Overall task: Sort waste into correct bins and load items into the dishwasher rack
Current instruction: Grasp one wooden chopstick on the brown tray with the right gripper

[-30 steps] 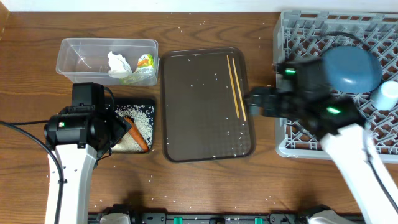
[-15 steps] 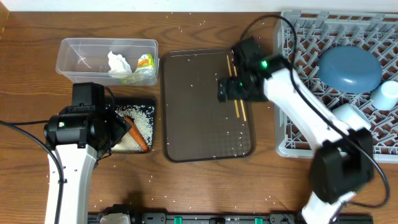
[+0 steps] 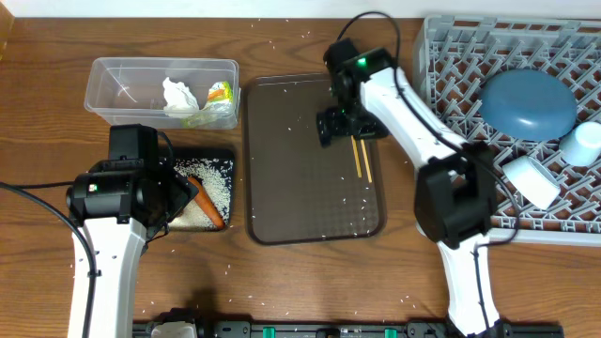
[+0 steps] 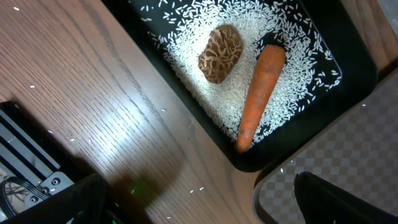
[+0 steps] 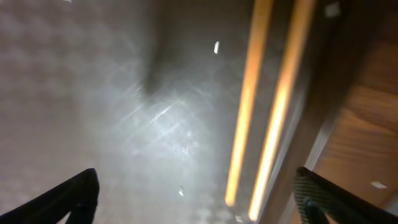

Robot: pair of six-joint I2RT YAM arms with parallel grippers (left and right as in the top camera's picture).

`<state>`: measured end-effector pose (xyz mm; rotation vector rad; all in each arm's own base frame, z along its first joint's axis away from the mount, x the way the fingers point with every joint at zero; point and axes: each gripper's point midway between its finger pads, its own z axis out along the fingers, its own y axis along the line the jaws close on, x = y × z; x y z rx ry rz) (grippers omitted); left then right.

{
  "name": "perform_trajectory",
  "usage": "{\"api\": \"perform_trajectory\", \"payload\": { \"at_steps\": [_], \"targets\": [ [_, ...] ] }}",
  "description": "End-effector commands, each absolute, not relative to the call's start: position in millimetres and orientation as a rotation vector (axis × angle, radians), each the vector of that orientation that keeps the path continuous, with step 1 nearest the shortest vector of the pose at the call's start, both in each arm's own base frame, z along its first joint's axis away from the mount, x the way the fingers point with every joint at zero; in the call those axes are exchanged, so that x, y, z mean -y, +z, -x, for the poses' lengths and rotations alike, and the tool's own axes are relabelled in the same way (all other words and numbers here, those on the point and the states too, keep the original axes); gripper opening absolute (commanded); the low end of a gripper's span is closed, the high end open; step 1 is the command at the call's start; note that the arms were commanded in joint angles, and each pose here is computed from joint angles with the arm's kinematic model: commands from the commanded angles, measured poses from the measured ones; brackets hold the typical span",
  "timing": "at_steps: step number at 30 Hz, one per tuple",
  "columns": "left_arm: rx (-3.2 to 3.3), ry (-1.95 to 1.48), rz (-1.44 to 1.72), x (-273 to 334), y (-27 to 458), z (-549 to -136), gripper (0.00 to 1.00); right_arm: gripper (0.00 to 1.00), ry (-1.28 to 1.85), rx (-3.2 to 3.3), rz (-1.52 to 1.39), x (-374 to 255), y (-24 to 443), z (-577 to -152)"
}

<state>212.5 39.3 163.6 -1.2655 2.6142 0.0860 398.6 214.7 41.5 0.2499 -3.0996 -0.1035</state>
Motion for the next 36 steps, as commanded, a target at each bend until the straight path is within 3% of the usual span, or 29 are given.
{"api": "perform_trajectory", "payload": {
  "at_steps": [1,8,19,36],
  "targets": [
    [-2.619,0.119,1.249,-43,164,-211,0.98,0.91,-0.088,3.085,-0.298,-223,29,-398],
    [-2.619,0.118,1.249,-43,164,-211,0.98,0.83,-0.099,3.099,-0.314,-234,25,-398],
    [-2.619,0.119,1.249,-43,164,-211,0.98,0.79,0.018,3.152,-0.272,-223,14,-407],
    [-2.619,0.119,1.249,-43,164,-211,0.98,0.77,0.042,3.173,-0.260,-217,6,-411]
  ]
}}
